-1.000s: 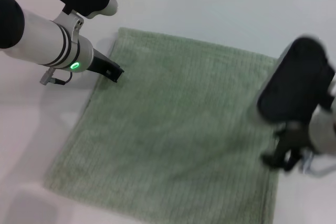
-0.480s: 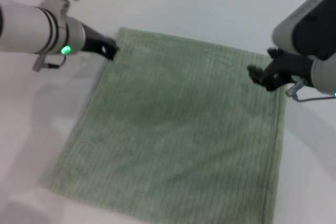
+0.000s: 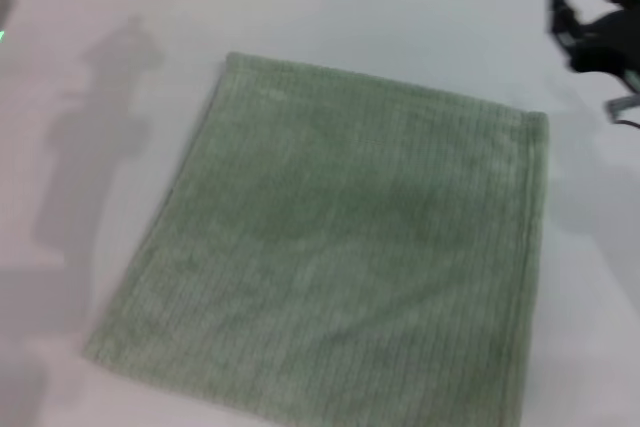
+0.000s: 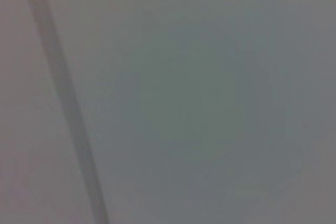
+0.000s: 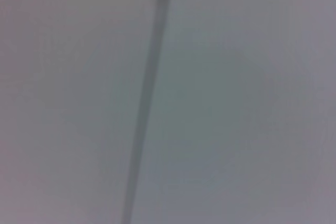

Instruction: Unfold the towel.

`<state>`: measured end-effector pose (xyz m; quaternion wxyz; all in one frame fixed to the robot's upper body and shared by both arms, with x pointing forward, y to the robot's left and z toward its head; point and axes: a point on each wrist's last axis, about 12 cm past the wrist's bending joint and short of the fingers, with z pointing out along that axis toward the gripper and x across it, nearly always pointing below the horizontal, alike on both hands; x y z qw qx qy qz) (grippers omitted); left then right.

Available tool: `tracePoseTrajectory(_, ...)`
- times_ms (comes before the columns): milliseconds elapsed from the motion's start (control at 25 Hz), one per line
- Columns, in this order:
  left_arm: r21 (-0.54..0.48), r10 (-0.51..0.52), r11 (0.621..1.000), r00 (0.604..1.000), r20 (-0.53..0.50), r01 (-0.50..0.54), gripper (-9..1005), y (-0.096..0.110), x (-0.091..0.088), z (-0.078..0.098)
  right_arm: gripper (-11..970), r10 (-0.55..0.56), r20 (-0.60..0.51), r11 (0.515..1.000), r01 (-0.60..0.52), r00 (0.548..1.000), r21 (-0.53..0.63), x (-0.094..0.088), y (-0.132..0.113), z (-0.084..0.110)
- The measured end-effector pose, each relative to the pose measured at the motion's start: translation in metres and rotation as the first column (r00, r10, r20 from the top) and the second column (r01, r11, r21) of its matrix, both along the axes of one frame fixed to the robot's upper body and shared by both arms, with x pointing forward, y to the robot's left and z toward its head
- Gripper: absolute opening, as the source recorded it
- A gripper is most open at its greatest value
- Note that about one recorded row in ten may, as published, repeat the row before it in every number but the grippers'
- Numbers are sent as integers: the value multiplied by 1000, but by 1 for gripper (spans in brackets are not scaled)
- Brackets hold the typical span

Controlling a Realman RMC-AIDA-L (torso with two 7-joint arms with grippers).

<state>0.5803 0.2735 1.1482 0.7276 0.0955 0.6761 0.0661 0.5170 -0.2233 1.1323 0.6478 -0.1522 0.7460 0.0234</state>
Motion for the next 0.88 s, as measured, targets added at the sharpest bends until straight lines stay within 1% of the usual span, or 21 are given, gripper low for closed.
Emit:
tracePoseTrajectory(40, -14, 38, 999, 996, 79, -37, -1, 6, -10, -9, 568, -36, 49, 998, 34, 998, 45, -2, -7, -9)
tracePoseTrajectory(120, -36, 73, 997, 984, 160, -68, -1, 13, -23, -23, 578, -120, 153, 987, 101, 981, 124, -11, -22, -30)
tracePoseTrajectory(200, -60, 97, 995, 964, 247, -85, -1, 21, -38, -36, 589, -186, 249, 975, 147, 951, 167, -25, -38, -53)
tracePoseTrajectory(240, -63, 105, 994, 958, 265, -91, -1, 25, -44, -44, 594, -212, 298, 970, 161, 931, 184, -34, -48, -68)
tracePoseTrajectory(320, -72, 120, 992, 954, 275, -104, -1, 33, -52, -56, 604, -250, 375, 959, 175, 893, 223, -49, -66, -86)
tracePoseTrajectory(360, -85, 126, 991, 956, 266, -106, 25, 36, -54, -62, 609, -271, 410, 950, 175, 871, 258, -56, -75, -90)
tracePoseTrajectory(400, -96, 131, 989, 959, 251, -109, 51, 39, -55, -68, 614, -304, 454, 936, 173, 838, 306, -65, -89, -91)
tracePoseTrajectory(440, -108, 134, 988, 962, 236, -111, 78, 42, -56, -73, 619, -323, 472, 929, 178, 821, 326, -73, -100, -92)
tracePoseTrajectory(480, -124, 135, 986, 967, 215, -110, 104, 45, -57, -79, 624, -370, 506, 910, 194, 779, 367, -92, -124, -89)
tracePoseTrajectory(520, -141, 136, 984, 970, 202, -108, 130, 47, -58, -83, 629, -370, 506, 910, 194, 779, 367, -92, -124, -89)
tracePoseTrajectory(560, -154, 136, 982, 973, 189, -108, 205, 50, -59, -87, 634, -392, 511, 904, 218, 765, 367, -101, -136, -89)
tracePoseTrajectory(640, -166, 140, 980, 974, 176, -111, 355, 54, -61, -92, 644, -417, 502, 897, 256, 757, 359, -109, -144, -91)
tracePoseTrajectory(760, -155, 141, 981, 975, 170, -115, 497, 56, -63, -96, 660, -451, 465, 883, 306, 762, 355, -114, -148, -96)
tracePoseTrajectory(840, -141, 142, 983, 977, 158, -120, 592, 57, -64, -99, 670, -466, 445, 876, 329, 765, 352, -114, -149, -99)
tracePoseTrajectory(880, -138, 144, 983, 978, 154, -123, 592, 57, -64, -100, 675, -476, 434, 871, 344, 765, 350, -113, -150, -101)
